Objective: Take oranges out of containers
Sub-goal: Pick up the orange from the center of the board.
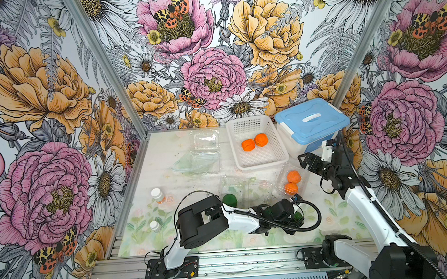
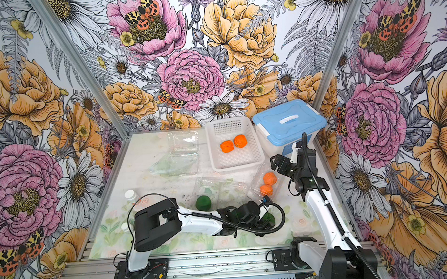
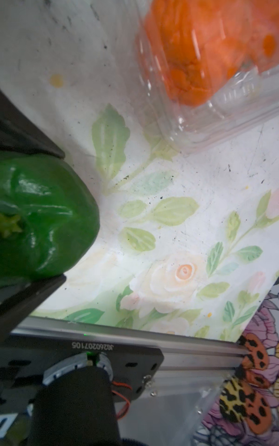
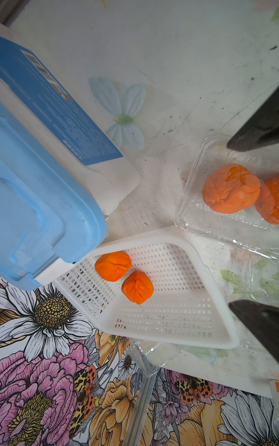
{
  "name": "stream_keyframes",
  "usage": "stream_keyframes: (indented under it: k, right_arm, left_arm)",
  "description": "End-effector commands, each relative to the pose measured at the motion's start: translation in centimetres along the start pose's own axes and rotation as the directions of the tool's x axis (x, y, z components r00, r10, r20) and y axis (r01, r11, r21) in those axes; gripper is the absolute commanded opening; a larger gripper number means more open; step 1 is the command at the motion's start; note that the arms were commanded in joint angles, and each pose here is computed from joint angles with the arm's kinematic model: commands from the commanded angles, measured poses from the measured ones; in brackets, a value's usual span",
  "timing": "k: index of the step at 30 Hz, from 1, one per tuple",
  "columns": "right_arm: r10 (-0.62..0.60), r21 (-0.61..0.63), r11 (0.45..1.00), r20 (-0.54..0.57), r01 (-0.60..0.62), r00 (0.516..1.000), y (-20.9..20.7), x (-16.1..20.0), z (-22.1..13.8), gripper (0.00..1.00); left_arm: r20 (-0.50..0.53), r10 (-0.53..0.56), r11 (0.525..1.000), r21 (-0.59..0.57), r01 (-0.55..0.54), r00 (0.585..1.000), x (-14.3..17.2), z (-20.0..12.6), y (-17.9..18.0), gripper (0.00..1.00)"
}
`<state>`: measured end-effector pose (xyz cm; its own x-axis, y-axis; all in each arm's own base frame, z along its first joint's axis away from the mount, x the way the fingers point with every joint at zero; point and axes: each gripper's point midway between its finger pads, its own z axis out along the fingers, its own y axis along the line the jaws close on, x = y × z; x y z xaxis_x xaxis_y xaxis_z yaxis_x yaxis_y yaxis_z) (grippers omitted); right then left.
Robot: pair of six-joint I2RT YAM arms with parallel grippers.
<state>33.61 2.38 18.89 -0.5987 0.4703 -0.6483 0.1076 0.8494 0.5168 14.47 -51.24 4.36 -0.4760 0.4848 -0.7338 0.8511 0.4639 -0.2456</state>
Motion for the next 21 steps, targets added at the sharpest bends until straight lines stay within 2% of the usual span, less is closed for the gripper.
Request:
stream_keyframes:
  k: [1,3,5,6,12,17,21]
  right_arm:
    - [0.014,-0.01,1.0,-0.017,-0.014,1.0,-0.2,0.4,0.3,0.95]
    - [0.015,-0.009,1.0,-0.014,-0.015,1.0,-0.3,0.4,0.2,0.95]
    - [0.017,-0.006,1.0,-0.01,-0.017,1.0,-0.4,0.4,0.1,0.95]
    - [0.016,-0.008,1.0,-0.011,-0.016,1.0,-0.3,0.4,0.1,0.95]
    - [0.029,-0.012,1.0,-0.027,-0.029,0.999,-0.5,0.6,0.4,0.95]
    - [0.042,-0.005,0.999,-0.033,-0.042,0.999,-0.8,0.8,0.6,0.94]
    - [0.043,-0.009,0.999,-0.039,-0.044,0.998,-0.7,0.9,0.7,0.94]
  left_arm:
    - [-0.006,-0.002,0.999,-0.035,0.002,1.0,0.1,0.1,0.3,0.58]
    - [0.001,-0.005,0.999,-0.049,0.006,1.0,-0.1,-0.2,0.6,0.56]
    - [0.012,-0.007,0.999,-0.052,0.008,1.0,-0.5,-0.6,0.5,0.45]
    - [0.018,-0.006,0.999,-0.051,0.007,1.0,-0.7,-1.0,0.5,0.43]
    - [0.108,-0.005,0.996,-0.084,0.014,0.994,-3.7,-4.2,0.9,0.44]
    - [0.202,-0.027,0.998,-0.05,0.038,0.979,-7.0,-7.9,0.8,0.44]
    - [0.243,-0.116,0.992,-0.021,0.125,0.963,-9.4,-10.2,3.0,0.44]
